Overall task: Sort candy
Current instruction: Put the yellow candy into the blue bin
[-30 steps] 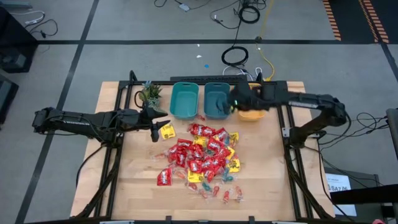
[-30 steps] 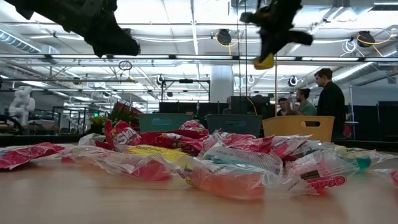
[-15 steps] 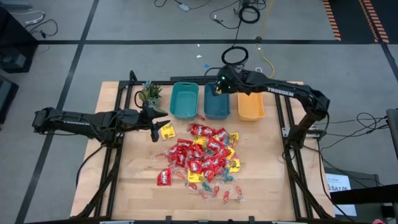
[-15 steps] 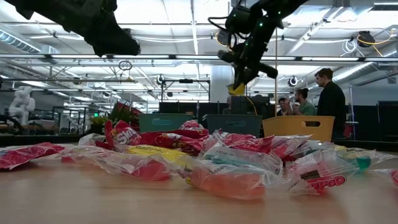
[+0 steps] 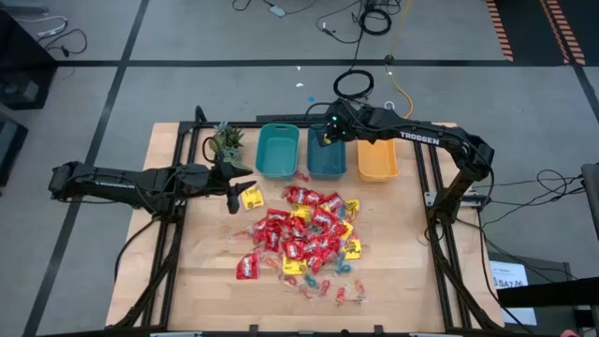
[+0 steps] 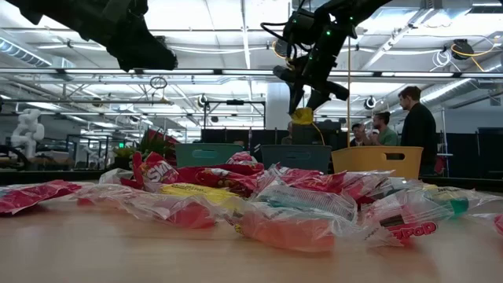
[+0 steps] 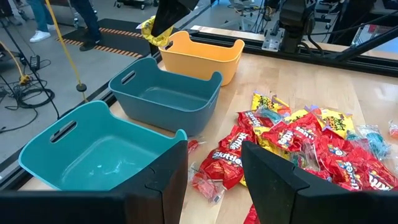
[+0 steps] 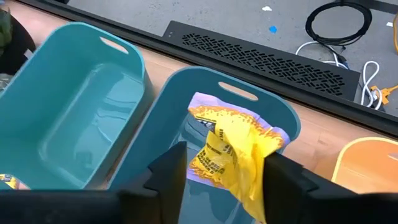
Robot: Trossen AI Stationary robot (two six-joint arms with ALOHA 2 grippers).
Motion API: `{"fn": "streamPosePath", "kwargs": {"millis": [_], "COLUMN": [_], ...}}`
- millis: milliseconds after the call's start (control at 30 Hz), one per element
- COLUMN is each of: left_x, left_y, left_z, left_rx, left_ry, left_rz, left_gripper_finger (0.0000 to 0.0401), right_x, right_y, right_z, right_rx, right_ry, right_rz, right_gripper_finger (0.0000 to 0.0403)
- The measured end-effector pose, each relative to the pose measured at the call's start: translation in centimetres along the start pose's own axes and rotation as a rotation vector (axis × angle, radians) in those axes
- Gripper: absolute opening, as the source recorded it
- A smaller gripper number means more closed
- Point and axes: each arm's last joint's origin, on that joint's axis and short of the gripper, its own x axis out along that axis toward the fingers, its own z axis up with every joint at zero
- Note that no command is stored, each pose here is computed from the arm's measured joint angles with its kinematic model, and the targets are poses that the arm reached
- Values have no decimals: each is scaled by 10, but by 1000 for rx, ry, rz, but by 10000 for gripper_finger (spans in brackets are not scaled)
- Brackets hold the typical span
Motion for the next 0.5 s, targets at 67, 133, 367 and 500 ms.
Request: {"fn": "streamPosePath", "kwargs": {"millis": [67,133,367,500], "left_x": [0,0,0,0], "left_y": [0,0,0,0], "left_z": [0,0,0,0], "left_rx": [0,0,0,0], "left_ry": [0,0,0,0], "left_rz": [0,0,0,0], "left_gripper_finger": [160,160,160,160], "right_x": [0,0,-1,-2], "right_y": [0,1,6,9], "right_z": [0,0,1,-2], "right_rx": [1,-1,-132,-228], "right_ry": [-2,6,19,22], "right_rz": [3,21,109,122], "right_gripper_finger": [181,191,207,203]}}
